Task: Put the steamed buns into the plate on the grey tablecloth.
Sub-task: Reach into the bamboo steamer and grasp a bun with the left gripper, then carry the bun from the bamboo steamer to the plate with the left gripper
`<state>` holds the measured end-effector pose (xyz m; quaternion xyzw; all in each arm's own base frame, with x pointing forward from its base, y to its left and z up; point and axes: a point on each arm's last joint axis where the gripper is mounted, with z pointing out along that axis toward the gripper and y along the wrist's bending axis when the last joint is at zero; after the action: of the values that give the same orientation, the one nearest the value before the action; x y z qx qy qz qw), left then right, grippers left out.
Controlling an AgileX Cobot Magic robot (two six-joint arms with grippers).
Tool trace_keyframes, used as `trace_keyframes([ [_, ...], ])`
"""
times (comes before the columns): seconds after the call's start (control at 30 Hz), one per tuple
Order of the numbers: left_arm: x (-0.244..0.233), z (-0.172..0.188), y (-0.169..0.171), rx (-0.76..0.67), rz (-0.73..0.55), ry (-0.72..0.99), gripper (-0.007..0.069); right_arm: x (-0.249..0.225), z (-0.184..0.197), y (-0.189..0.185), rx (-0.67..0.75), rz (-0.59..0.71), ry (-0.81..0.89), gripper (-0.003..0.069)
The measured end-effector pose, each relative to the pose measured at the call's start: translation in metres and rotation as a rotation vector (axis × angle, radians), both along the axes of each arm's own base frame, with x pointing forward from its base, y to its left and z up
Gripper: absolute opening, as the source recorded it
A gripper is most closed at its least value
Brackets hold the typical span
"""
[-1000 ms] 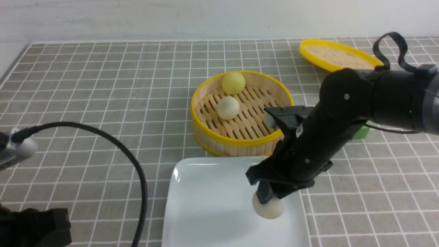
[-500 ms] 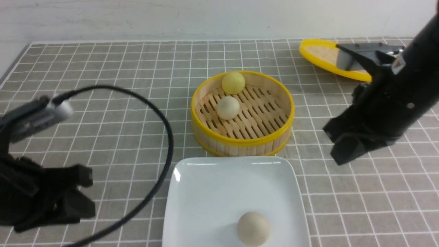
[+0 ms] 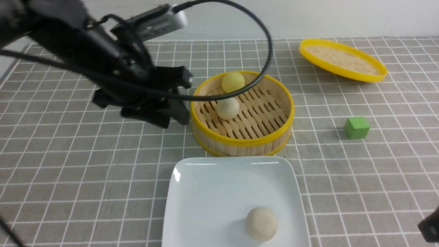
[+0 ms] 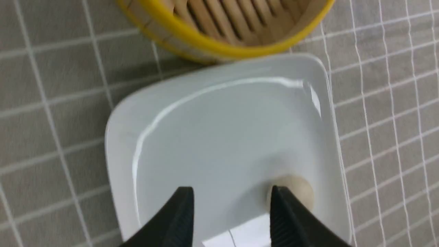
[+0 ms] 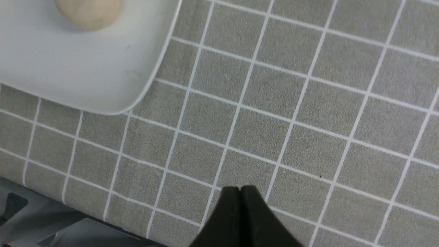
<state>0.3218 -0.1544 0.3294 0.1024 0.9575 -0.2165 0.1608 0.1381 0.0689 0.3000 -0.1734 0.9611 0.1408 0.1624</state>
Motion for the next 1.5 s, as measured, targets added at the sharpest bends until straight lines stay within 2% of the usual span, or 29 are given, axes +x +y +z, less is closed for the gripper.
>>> trace_keyframes([
  [0.2,0.069,-0.027,-0.05,0.099,0.005,-0.039,0.041,-0.014,-0.002,-0.004,0.027,-0.006,-0.027,-0.0012],
  [0.37,0.105,-0.052,-0.083,0.13,-0.029,-0.038,0.0468,-0.013,-0.002,-0.003,0.034,-0.01,-0.037,-0.001],
  [0.5,0.118,-0.066,-0.097,0.158,-0.048,-0.059,0.0478,-0.011,-0.001,-0.003,0.042,-0.017,-0.063,-0.0009],
  [0.73,0.133,-0.092,-0.102,0.187,-0.041,-0.08,0.048,-0.007,0.001,-0.002,0.056,-0.029,-0.105,-0.0006],
  [0.9,0.136,-0.112,-0.101,0.233,-0.046,-0.047,0.041,-0.005,0.002,-0.002,0.065,-0.036,-0.131,-0.0006],
  [0.93,0.136,-0.114,-0.099,0.262,-0.048,-0.045,0.0319,-0.005,0.002,-0.002,0.066,-0.037,-0.134,-0.0003],
  [0.97,0.136,-0.114,-0.099,0.264,-0.048,-0.046,0.0307,-0.005,0.002,-0.002,0.066,-0.037,-0.135,-0.0003],
  [1.0,0.136,-0.113,-0.098,0.274,-0.048,-0.047,0.0244,-0.005,0.002,-0.002,0.066,-0.038,-0.136,-0.0002],
  [1.07,0.136,-0.099,-0.096,0.274,-0.045,-0.073,0.0083,-0.005,0.002,-0.002,0.068,-0.042,-0.135,-0.0001],
  [1.1,0.135,-0.09,-0.096,0.266,-0.045,-0.093,0.0056,-0.005,0.002,-0.002,0.068,-0.043,-0.135,0.0],
  [1.13,0.135,-0.089,-0.096,0.266,-0.045,-0.095,0.0053,-0.005,0.002,-0.002,0.068,-0.043,-0.135,0.0],
  [1.17,0.131,-0.061,-0.094,0.24,-0.05,-0.154,0.0043,-0.005,0.002,-0.002,0.07,-0.045,-0.135,0.0],
  [1.2,0.129,-0.054,-0.093,0.235,-0.053,-0.169,0.0043,-0.005,0.002,-0.002,0.069,-0.045,-0.135,0.0001],
  [1.27,0.118,-0.012,-0.086,0.207,-0.056,-0.257,0.0043,-0.004,0.0,-0.002,0.069,-0.048,-0.135,0.0001],
  [1.3,0.115,-0.004,-0.084,0.204,-0.054,-0.273,0.0043,-0.004,-0.001,-0.002,0.069,-0.048,-0.135,0.0001],
  [1.33,0.103,0.028,-0.076,0.197,-0.05,-0.342,0.0043,-0.004,-0.005,-0.002,0.067,-0.052,-0.131,0.0001],
  [1.4,0.084,0.061,-0.064,0.189,-0.04,-0.398,0.0043,-0.004,-0.01,-0.002,0.067,-0.058,-0.134,0.0003],
  [1.47,0.07,0.073,-0.057,0.19,-0.041,-0.398,0.0043,-0.004,-0.013,-0.002,0.068,-0.064,-0.133,0.0003],
  [1.5,0.049,0.087,-0.046,0.185,-0.042,-0.393,0.0043,-0.004,-0.016,-0.003,0.07,-0.074,-0.127,0.0004],
])
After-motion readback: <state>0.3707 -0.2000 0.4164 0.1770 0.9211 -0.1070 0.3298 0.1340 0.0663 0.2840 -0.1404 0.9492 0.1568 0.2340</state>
